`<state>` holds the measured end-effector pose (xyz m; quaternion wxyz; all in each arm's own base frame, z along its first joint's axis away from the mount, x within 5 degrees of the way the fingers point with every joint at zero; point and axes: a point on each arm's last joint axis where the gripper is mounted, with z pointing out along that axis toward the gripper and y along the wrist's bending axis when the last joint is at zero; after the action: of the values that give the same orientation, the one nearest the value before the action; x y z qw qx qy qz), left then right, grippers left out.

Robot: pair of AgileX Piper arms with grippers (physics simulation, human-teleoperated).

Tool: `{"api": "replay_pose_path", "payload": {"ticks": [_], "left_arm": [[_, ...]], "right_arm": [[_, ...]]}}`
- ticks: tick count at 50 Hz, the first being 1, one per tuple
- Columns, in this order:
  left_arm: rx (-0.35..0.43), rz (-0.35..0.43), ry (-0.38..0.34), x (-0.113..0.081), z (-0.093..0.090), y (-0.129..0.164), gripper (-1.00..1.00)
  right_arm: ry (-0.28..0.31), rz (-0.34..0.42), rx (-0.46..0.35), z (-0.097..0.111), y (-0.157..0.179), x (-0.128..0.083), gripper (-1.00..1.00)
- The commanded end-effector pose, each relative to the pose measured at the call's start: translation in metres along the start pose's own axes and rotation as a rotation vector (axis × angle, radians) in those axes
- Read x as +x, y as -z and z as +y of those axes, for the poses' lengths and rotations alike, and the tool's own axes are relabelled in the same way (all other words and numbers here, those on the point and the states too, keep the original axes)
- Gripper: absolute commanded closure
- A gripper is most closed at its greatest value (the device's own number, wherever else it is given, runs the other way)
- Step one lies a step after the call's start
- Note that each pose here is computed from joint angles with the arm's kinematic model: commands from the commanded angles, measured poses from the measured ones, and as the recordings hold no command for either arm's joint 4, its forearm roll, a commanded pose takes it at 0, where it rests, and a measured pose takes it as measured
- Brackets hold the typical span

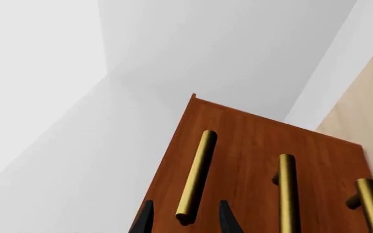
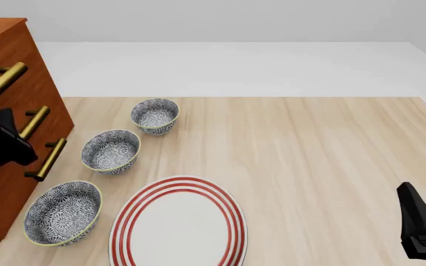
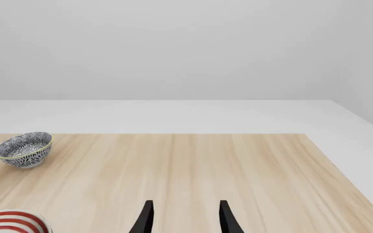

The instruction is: Open the top drawer of the cabinet.

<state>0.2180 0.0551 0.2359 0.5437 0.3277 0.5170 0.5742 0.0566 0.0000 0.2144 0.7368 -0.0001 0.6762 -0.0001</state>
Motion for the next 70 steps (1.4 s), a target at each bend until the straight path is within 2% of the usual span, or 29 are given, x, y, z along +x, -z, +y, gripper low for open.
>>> {"api": "replay_pose_path", "payload": {"ticks": [1, 22, 26, 27, 37, 70], "left_arm": [[-0.002, 0.008, -0.004, 0.002, 0.000, -0.003, -1.00], [-0.006, 0.017, -0.011, 0.004, 0.000, -0.008, -1.00], [-0.028, 0.002, -0.021, 0.001, 0.005, -0.007, -1.00], [-0.043, -0.004, -0.023, -0.001, 0.009, -0.007, 1.00], [-0.021, -0.009, -0.040, -0.002, 0.004, -0.005, 1.00], [-0.019, -0.035, -0.062, -0.008, 0.004, 0.001, 1.00]], "right_arm": [[0.000, 0.000, 0.000, 0.000, 0.000, 0.000, -1.00], [0.000, 0.000, 0.000, 0.000, 0.000, 0.000, -1.00], [0.000, 0.000, 0.000, 0.000, 0.000, 0.000, -1.00], [0.000, 0.000, 0.000, 0.000, 0.000, 0.000, -1.00], [0.000, 0.000, 0.000, 0.000, 0.000, 0.000, -1.00], [0.000, 0.000, 0.000, 0.000, 0.000, 0.000, -1.00]]}}
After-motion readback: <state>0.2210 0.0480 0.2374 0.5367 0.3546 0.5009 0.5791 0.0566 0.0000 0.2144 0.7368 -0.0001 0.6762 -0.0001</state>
